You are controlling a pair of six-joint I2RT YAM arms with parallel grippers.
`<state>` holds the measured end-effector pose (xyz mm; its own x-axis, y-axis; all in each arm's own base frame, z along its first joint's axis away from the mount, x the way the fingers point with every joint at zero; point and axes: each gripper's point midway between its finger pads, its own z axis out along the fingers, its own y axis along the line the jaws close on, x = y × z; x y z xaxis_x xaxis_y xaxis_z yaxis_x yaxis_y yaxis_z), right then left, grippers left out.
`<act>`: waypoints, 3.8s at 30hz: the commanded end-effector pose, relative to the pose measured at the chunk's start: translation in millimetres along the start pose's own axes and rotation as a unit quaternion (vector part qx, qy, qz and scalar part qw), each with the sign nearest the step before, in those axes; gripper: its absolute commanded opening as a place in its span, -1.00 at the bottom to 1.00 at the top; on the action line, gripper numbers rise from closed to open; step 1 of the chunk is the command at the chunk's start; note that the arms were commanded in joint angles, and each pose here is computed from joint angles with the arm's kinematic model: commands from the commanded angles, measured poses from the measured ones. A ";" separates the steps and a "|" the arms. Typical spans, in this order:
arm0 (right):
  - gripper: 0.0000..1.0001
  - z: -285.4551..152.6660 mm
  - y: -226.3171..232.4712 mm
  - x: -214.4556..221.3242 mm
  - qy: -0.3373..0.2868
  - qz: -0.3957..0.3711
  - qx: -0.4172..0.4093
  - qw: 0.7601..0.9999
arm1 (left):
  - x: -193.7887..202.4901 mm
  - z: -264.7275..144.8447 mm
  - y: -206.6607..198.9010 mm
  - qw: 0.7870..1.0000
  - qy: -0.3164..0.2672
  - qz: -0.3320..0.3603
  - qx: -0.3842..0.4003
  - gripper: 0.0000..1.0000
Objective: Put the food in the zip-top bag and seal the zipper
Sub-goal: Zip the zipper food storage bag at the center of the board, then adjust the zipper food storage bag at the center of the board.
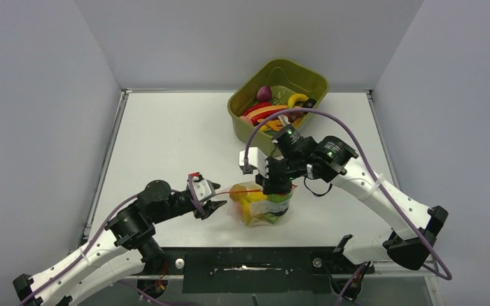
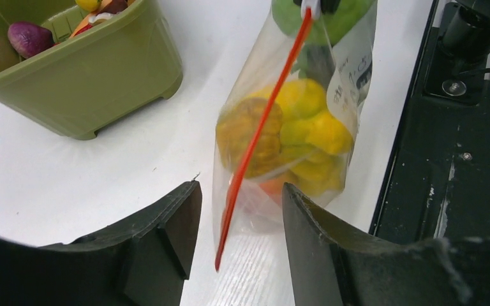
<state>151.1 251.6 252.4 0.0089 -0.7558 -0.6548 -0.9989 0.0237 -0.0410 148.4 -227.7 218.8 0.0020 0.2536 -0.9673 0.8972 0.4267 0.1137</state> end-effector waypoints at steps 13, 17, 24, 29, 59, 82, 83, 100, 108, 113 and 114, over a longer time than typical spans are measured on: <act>-0.92 33.7 12.5 -28.7 -0.023 -0.049 -0.042 0.998 | -17.1 32.5 -0.7 0.997 -0.025 0.062 0.040 -0.16; -0.86 33.9 11.8 -29.7 -0.030 -0.051 -0.037 0.998 | -15.7 36.4 -9.5 0.995 -0.023 0.065 0.069 -0.71; -0.16 17.2 -8.6 -36.7 -0.060 0.031 0.033 0.997 | -13.1 37.0 -8.9 0.996 -0.022 0.050 0.069 -1.00; 0.01 -13.8 -25.9 -31.5 -0.100 0.118 0.104 0.982 | -16.6 31.7 -3.9 0.997 -0.047 0.024 0.051 -1.00; 0.10 1.8 40.9 40.8 -0.013 0.102 0.036 0.994 | -22.4 25.8 5.0 0.996 -0.075 -0.015 0.048 -1.00; -1.00 -20.2 -27.6 14.1 0.037 0.020 0.143 0.989 | -89.9 13.2 8.3 0.984 -0.168 -0.027 0.051 -1.00; -1.00 -23.8 -27.9 3.1 0.011 0.016 0.140 0.990 | -89.6 13.6 8.1 0.984 -0.166 -0.027 0.052 -1.00; -0.72 -20.1 -33.0 16.0 -0.053 0.049 0.136 0.988 | -55.5 11.0 16.7 0.992 -0.116 -0.042 0.023 -1.00; -0.09 -27.6 -29.9 -13.7 -0.108 0.030 0.129 0.985 | -52.2 11.1 12.8 0.990 -0.126 -0.056 0.029 -1.00; 0.13 -12.4 -17.2 -41.4 -0.139 -0.003 0.111 0.984 | -52.3 12.2 12.7 0.990 -0.128 -0.058 0.030 -1.00; 0.14 -7.2 -15.3 -44.5 -0.139 -0.010 0.109 0.984 | -52.5 12.4 12.8 0.990 -0.128 -0.058 0.030 -1.00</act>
<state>169.7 244.5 257.9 -0.0357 -0.6473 -0.7614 -0.9637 0.2241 -0.1453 165.7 -241.5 230.3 -0.0885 0.0780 -0.9930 0.9111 0.4092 -0.0491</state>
